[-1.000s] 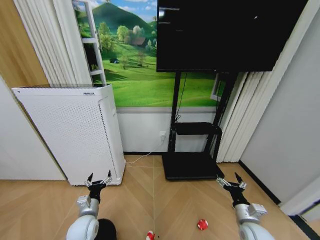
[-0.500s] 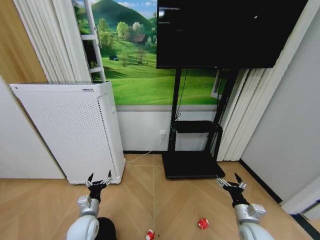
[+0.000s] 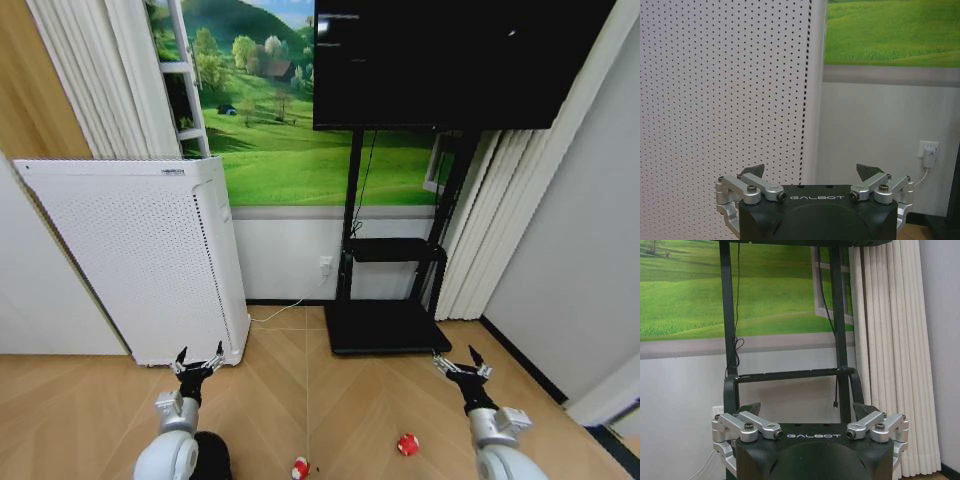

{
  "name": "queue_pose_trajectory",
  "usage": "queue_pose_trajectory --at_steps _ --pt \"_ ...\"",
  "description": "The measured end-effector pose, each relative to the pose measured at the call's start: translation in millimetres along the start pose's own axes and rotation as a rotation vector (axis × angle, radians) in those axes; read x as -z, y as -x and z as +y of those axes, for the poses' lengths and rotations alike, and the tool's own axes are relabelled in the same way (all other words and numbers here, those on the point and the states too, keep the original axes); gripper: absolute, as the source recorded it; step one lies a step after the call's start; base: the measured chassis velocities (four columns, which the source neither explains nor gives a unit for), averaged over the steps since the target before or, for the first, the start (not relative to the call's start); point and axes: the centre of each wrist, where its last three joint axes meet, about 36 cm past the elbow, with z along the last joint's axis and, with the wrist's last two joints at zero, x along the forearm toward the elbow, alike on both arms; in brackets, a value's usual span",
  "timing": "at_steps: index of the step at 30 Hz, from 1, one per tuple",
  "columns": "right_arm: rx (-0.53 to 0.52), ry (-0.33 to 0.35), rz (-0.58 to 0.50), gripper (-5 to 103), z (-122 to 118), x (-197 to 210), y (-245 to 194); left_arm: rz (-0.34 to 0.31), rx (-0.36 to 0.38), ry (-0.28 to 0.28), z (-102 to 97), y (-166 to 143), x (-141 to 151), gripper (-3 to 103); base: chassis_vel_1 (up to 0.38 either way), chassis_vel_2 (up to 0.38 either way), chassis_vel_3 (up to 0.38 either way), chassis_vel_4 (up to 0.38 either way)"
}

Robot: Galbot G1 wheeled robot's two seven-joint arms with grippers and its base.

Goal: Pick up the trash bin and place the garbage on the floor into it.

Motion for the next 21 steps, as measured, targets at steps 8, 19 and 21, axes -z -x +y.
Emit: queue_pose_trajectory --at_steps 8,19,21 --pt "0.0 -0.001 -0.001 100 0.2 -0.1 0.0 0.002 -0.003 -0.001 -0.1 0.0 -0.6 100 0.0 0.0 0.0 0.0" --pt "-0.001 -0.002 -0.001 100 0.2 -0.6 0.5 0.003 -0.004 -0.002 -0.5 -0.1 -0.7 100 0.0 0.0 0.0 0.0" --pt "-0.001 -0.002 -0.001 100 0.2 -0.7 0.5 0.003 -0.005 -0.002 -0.5 -0.1 -0.8 100 0.0 0.0 0.0 0.0"
